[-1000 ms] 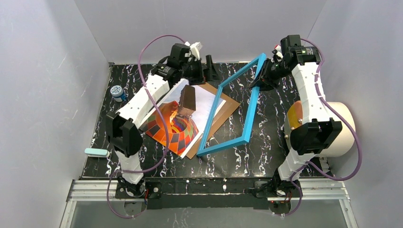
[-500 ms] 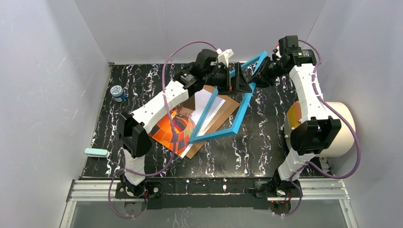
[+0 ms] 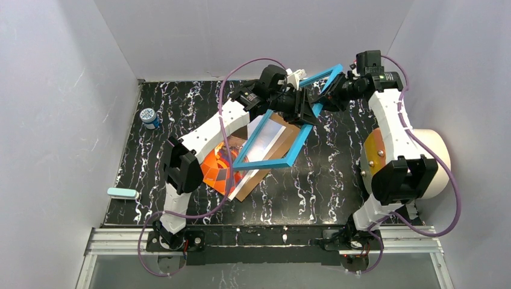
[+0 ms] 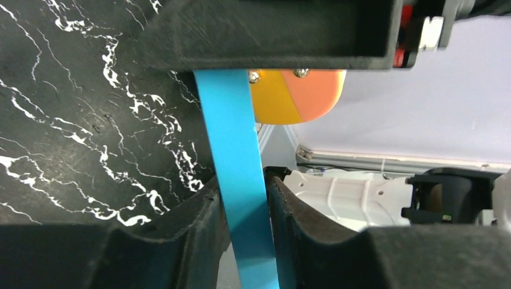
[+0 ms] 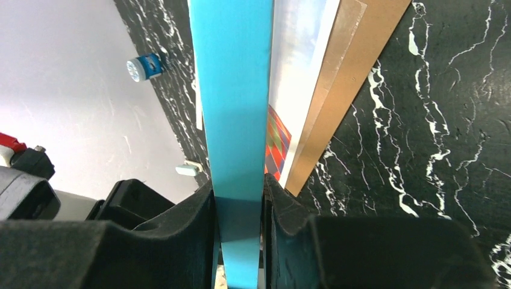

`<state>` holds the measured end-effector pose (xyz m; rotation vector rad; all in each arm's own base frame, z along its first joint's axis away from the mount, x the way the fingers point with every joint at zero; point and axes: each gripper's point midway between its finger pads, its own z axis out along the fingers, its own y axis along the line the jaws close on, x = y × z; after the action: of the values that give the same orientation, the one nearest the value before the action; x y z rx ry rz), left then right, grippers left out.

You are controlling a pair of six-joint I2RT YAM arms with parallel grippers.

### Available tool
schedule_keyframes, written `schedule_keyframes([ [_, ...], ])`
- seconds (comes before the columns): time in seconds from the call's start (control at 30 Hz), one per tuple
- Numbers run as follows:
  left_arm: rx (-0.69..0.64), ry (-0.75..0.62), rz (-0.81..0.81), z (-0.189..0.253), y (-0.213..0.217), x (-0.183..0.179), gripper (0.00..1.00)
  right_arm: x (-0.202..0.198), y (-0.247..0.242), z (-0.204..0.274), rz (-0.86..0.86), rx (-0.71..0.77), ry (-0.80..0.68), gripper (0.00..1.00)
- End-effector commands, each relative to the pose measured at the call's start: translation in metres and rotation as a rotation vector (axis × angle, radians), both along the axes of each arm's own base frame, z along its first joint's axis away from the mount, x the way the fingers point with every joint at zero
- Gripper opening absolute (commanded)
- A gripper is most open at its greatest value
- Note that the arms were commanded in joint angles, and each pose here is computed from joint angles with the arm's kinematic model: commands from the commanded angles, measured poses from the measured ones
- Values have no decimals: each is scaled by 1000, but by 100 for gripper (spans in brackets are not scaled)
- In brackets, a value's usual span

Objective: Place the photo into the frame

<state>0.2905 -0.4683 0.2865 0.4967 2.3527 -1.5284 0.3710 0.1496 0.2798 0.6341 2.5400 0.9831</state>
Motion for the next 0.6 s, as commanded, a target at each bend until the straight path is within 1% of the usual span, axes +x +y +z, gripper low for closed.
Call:
schedule_keyframes([
  [0.0, -69, -46, -40, 39, -1, -11, 25, -4, 14, 46, -5, 143, -148, 26],
  [0.07, -77, -64, -29, 46, -1, -8, 17, -6, 16, 48, -28, 177, -168, 28],
  [0.13, -84, -81, -16, 54, 0, -6, 10, -8, 17, 51, -51, 215, -194, 35],
  [0.27, -112, -110, 14, 74, 0, -2, 4, -10, 19, 62, -94, 301, -276, 54],
  [0.33, -129, -122, 25, 86, 1, -1, 2, -11, 20, 69, -105, 338, -314, 60],
  [0.43, -150, -136, 51, 100, 4, 3, 0, -15, 22, 79, -105, 388, -365, 64],
  [0.57, -169, -127, 92, 113, 10, 7, 0, -23, 19, 104, -126, 449, -501, 64],
])
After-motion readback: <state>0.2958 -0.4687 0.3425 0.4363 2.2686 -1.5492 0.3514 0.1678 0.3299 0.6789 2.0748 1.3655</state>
